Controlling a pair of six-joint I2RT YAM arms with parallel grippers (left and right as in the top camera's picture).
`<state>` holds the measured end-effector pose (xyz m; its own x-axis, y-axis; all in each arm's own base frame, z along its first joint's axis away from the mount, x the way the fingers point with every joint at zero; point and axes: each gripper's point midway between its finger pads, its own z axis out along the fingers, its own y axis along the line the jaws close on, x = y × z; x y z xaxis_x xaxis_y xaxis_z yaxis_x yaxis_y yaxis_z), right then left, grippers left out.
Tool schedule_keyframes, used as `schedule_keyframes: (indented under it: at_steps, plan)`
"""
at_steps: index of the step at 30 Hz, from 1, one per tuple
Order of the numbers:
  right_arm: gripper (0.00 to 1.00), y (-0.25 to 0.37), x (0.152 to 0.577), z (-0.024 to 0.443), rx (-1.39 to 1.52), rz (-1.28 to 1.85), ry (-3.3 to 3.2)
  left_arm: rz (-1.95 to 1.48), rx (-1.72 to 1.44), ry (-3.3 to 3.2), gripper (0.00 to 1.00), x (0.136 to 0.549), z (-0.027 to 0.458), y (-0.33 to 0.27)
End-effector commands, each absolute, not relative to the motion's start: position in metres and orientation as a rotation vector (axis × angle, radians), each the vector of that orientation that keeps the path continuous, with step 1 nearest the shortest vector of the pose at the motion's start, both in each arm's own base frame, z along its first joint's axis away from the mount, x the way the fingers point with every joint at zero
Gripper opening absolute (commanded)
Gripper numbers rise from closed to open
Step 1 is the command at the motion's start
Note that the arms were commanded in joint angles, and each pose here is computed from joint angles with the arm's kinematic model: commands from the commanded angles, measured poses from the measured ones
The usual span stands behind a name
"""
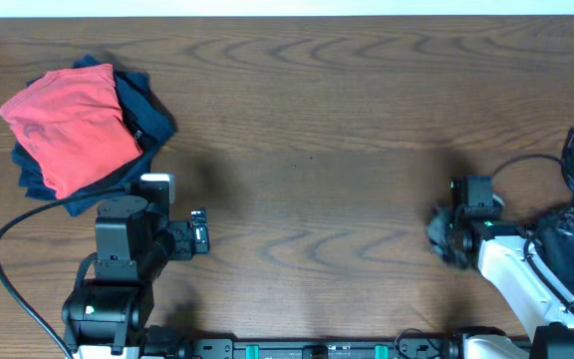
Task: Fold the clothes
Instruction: 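Reach the right gripper into the crumpled black jersey and grasp it, then lift and drag the black jersey toward the table center with right gripper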
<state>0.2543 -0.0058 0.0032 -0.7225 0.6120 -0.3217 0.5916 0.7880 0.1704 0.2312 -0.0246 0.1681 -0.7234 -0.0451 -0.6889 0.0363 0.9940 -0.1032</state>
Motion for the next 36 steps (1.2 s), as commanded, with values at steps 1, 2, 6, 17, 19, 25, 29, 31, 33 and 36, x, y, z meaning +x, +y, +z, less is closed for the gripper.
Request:
schedule_keyframes:
  at_steps: [1, 2, 6, 17, 19, 25, 29, 31, 33, 36]
  plan:
    - [0.01, 0.05, 0.286, 0.024, 0.541, 0.507, 2.603, -0.153, -0.007, 2.327, 0.98, 0.237, 0.183, -0.025]
    - [0.01, 0.063, 0.298, 0.036, 0.444, 0.6, 2.546, -0.153, -0.007, 2.319, 0.98, 0.238, 0.184, -0.026]
    - [0.01, 0.109, 0.315, 0.071, 0.115, 0.812, 2.397, -0.153, -0.007, 2.305, 0.98, 0.241, 0.187, -0.026]
    - [0.99, 0.118, 0.305, 0.078, 0.041, 0.7, 2.416, -0.154, -0.006, 2.307, 0.98, 0.24, 0.186, -0.026]
    - [0.99, 0.11, 0.307, 0.094, 0.062, 0.668, 2.378, -0.154, -0.006, 2.311, 0.98, 0.24, 0.186, -0.026]
    - [0.99, 0.072, 0.296, 0.123, 0.148, 0.532, 2.316, -0.154, -0.006, 2.31, 0.98, 0.24, 0.186, -0.026]
    - [0.97, 0.015, 0.274, 0.108, 0.408, 0.245, 2.379, -0.154, -0.006, 2.31, 0.98, 0.24, 0.186, -0.026]
    - [0.95, -0.009, 0.26, 0.098, 0.519, 0.113, 2.414, -0.153, -0.007, 2.309, 0.98, 0.24, 0.186, -0.026]
    - [0.91, -0.021, 0.251, 0.088, 0.569, 0.037, 2.457, -0.154, -0.006, 2.309, 0.98, 0.24, 0.186, -0.026]
    - [0.84, -0.033, 0.242, 0.07, 0.632, -0.043, 2.519, -0.154, -0.006, 2.309, 0.98, 0.24, 0.186, -0.026]
